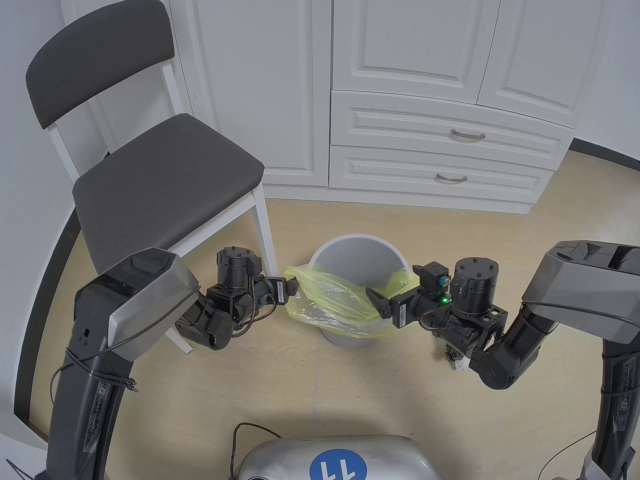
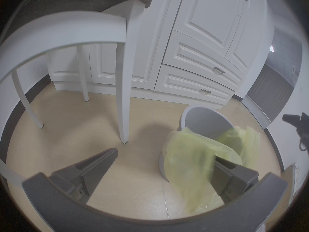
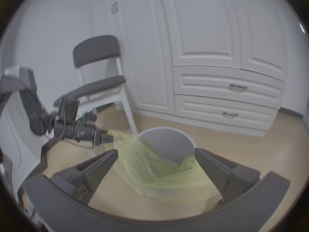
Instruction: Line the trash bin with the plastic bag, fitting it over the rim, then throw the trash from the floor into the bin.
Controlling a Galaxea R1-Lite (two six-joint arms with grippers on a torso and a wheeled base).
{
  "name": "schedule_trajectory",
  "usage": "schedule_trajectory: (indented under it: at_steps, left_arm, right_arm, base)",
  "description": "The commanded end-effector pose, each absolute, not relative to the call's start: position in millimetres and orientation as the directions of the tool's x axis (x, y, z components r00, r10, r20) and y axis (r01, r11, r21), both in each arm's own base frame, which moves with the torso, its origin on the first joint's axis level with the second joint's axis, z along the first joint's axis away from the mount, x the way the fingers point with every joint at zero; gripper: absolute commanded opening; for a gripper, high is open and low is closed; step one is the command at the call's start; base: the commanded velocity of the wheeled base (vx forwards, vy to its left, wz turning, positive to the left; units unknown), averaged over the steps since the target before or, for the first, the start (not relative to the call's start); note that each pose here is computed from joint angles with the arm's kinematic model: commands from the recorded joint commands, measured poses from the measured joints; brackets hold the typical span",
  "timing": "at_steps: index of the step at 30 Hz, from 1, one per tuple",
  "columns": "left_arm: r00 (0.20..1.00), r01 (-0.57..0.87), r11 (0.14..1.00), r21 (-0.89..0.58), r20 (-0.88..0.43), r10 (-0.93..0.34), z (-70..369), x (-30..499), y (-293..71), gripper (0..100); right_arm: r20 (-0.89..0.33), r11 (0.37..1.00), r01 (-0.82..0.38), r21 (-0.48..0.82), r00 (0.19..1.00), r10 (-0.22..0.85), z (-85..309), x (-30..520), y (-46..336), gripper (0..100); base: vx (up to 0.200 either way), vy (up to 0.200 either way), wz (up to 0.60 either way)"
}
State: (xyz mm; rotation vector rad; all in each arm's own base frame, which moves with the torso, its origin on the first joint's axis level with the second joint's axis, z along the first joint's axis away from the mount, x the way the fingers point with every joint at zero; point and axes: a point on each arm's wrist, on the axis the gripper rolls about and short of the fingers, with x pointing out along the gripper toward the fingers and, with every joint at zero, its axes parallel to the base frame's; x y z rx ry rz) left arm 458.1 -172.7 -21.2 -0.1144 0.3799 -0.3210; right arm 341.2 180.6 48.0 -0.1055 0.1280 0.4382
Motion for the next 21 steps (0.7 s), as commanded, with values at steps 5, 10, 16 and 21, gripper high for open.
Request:
schedule_trajectory:
  at_steps: [5,10,16,21]
  left_arm:
    - [0.869,0.333,0.935,-0.119,-0.345,-0.354,10.9,442.9,-157.2,100]
    - [0.834,0.398,0.913,-0.084,-0.382,-0.399,17.9,428.1,-149.1,100]
    - [0.830,0.408,0.908,-0.090,-0.377,-0.410,17.4,430.5,-149.5,100]
    - [0.833,0.405,0.910,-0.090,-0.374,-0.408,15.4,432.8,-150.2,100]
  right_arm:
    - [-0.286,0.794,-0.508,-0.334,0.857,0.429,60.4,335.1,209.7,100]
    - [-0.409,0.659,-0.559,-0.503,0.826,0.389,48.4,344.8,222.4,100]
    - [-0.405,0.672,-0.497,-0.549,0.862,0.306,16.5,380.3,235.4,100]
    - [-0.440,0.661,-0.500,-0.560,0.855,0.274,-0.4,394.8,231.3,100]
  base:
    - [0.000,0.000,0.00]
    - [0.000,0.000,0.00]
    - [0.000,0.000,0.00]
    - [0.000,0.000,0.00]
